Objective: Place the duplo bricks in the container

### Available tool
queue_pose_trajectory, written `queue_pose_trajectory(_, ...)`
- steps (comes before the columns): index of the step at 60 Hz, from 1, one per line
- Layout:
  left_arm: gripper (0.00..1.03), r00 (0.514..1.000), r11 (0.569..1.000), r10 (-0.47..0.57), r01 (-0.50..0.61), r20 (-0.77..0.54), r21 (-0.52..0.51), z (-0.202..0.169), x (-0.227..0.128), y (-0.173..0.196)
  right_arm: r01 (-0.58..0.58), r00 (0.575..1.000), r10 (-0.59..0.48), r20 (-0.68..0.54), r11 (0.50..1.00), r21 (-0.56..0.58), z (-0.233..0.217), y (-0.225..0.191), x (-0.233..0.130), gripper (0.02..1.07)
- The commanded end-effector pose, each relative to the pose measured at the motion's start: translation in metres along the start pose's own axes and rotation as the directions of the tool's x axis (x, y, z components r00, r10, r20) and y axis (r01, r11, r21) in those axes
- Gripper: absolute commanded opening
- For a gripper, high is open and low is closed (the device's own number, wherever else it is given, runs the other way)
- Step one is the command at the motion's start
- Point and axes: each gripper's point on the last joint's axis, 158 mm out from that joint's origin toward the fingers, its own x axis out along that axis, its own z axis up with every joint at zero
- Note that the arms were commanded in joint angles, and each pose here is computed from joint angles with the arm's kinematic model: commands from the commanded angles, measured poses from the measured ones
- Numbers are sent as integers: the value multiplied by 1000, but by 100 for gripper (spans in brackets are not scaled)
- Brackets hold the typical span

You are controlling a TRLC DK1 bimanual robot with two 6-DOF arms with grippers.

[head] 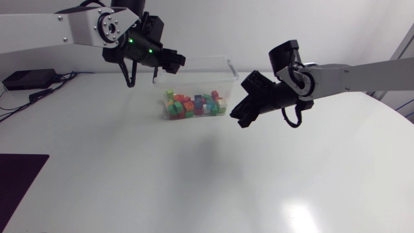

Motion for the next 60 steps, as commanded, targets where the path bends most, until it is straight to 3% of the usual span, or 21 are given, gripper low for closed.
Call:
queue_pose_trajectory(1, 26, 1000, 1000, -17, 17, 7, 16, 8, 13, 2, -7, 1000, 7, 1, 999, 37, 6, 9, -7, 31)
queue_pose_trajectory(21, 32, 991, 999, -14, 8, 131, 46, 45, 33, 12, -2, 995, -3, 98, 999, 50, 66, 19, -30, 31)
queue_pose_trajectory(24, 43, 988, 999, -12, 4, 153, 50, 50, 34, 13, 3, 993, -9, 114, 998, 55, 76, 18, -33, 31)
queue_pose_trajectory(29, 94, 981, 999, 3, -12, 195, 49, 59, 37, 20, 12, 990, -21, 142, 998, 64, 91, 17, -37, 31)
queue_pose_trajectory(31, 100, 978, 999, 6, -16, 209, 47, 63, 36, 21, 16, 988, -26, 153, 997, 70, 97, 15, -39, 31)
queue_pose_trajectory(43, 99, 950, 997, 52, -68, 309, 40, 85, 8, 38, 38, 976, -59, 211, 994, 100, 127, 1, -39, 31)
queue_pose_trajectory(60, 99, 914, 991, 105, -131, 392, 40, 89, -81, 54, 65, 959, -100, 265, 988, 137, 162, -27, -15, 31)
